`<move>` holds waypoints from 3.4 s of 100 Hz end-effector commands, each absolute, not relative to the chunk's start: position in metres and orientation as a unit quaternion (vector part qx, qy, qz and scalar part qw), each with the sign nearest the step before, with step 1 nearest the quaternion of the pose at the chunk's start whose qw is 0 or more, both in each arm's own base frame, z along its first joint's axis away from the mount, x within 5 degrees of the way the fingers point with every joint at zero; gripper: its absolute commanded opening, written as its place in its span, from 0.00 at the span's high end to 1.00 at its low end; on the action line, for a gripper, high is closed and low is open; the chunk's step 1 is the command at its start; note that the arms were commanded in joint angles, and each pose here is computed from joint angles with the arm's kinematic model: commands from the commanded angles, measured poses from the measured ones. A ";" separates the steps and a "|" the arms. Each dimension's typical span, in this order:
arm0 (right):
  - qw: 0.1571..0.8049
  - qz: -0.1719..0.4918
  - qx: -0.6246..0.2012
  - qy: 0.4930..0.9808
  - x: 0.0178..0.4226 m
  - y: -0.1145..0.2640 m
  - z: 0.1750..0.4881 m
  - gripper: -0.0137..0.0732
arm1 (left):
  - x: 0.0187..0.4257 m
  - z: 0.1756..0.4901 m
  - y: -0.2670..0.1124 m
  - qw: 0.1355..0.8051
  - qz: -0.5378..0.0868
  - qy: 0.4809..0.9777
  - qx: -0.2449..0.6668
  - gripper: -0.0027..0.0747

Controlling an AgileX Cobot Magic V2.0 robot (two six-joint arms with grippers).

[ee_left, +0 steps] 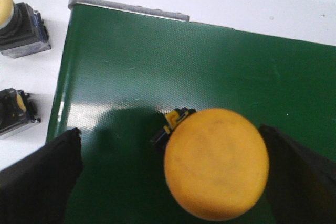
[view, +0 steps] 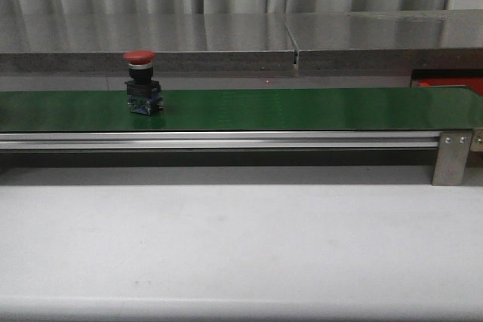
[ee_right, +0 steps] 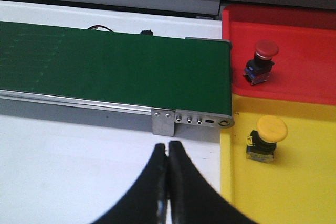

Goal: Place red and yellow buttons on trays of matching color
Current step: 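Place the yellow button on the belt behind the red one and release, then lower the right gripper onto the arriving red button and grasp it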

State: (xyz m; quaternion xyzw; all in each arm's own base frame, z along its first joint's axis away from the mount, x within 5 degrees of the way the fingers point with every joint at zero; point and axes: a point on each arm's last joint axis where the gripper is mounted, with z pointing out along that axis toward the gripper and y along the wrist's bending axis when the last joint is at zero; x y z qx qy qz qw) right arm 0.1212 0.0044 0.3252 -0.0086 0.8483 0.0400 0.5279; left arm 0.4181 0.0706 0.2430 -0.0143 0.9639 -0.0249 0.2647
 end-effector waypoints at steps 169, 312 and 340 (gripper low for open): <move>0.553 0.047 -0.004 0.832 0.122 0.005 0.336 0.84 | 0.111 0.330 -0.011 0.625 -0.008 0.777 0.076 0.99; 0.404 0.150 -0.195 0.881 0.347 0.113 0.319 0.17 | 0.111 0.330 -0.011 0.625 -0.009 0.777 0.076 0.99; 0.396 0.158 -0.211 0.880 0.382 0.134 0.310 0.17 | 0.111 0.330 -0.011 0.625 -0.009 0.777 0.076 0.99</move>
